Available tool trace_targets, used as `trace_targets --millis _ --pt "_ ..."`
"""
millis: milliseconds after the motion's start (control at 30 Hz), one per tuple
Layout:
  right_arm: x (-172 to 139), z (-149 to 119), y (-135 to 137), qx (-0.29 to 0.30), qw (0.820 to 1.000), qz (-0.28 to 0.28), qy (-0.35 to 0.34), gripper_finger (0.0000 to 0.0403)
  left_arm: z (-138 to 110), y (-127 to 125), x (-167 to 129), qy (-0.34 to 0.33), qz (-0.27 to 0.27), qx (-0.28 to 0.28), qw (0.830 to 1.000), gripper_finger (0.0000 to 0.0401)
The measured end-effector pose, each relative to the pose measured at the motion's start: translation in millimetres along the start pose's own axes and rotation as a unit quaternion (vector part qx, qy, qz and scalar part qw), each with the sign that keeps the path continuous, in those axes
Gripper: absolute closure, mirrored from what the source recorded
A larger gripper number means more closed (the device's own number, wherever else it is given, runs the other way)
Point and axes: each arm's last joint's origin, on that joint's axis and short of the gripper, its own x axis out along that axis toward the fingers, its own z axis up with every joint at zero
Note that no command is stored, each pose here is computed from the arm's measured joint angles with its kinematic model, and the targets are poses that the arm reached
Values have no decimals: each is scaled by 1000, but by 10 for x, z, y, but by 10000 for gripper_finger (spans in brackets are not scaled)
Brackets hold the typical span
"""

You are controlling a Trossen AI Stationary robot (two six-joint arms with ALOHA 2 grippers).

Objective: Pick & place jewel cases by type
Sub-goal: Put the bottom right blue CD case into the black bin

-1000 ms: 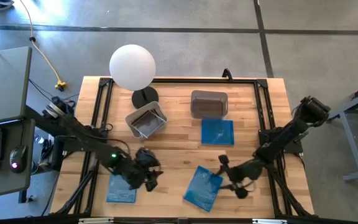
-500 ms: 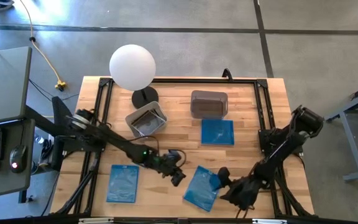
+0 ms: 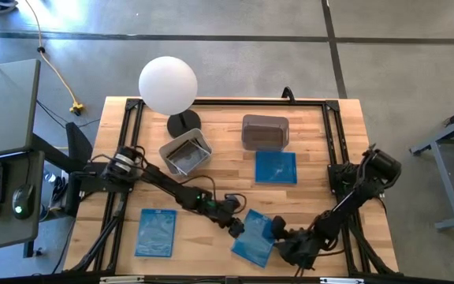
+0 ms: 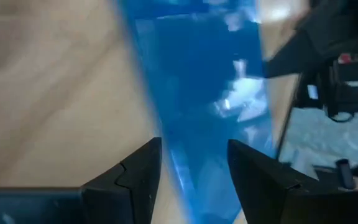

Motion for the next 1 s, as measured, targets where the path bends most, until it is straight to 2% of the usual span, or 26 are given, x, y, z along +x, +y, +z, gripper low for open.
trace_targets --millis 167,367,700,933,1000 --pt "22 -4 -30 -45 999 -9 1 199 27 -110 99 32 -5 24 999 219" --pt "44 27 -68 -79 996 -24 -15 199 99 -174 94 44 28 34 998 219" --pt "14 40 -36 -87 994 -61 -8 199 189 -126 96 63 33 24 997 219" --pt "-36 35 -17 -133 979 -154 29 199 186 -122 98 67 36 24 997 219" --pt "-44 46 -19 -144 977 -155 29 199 187 -118 99 66 38 24 997 219"
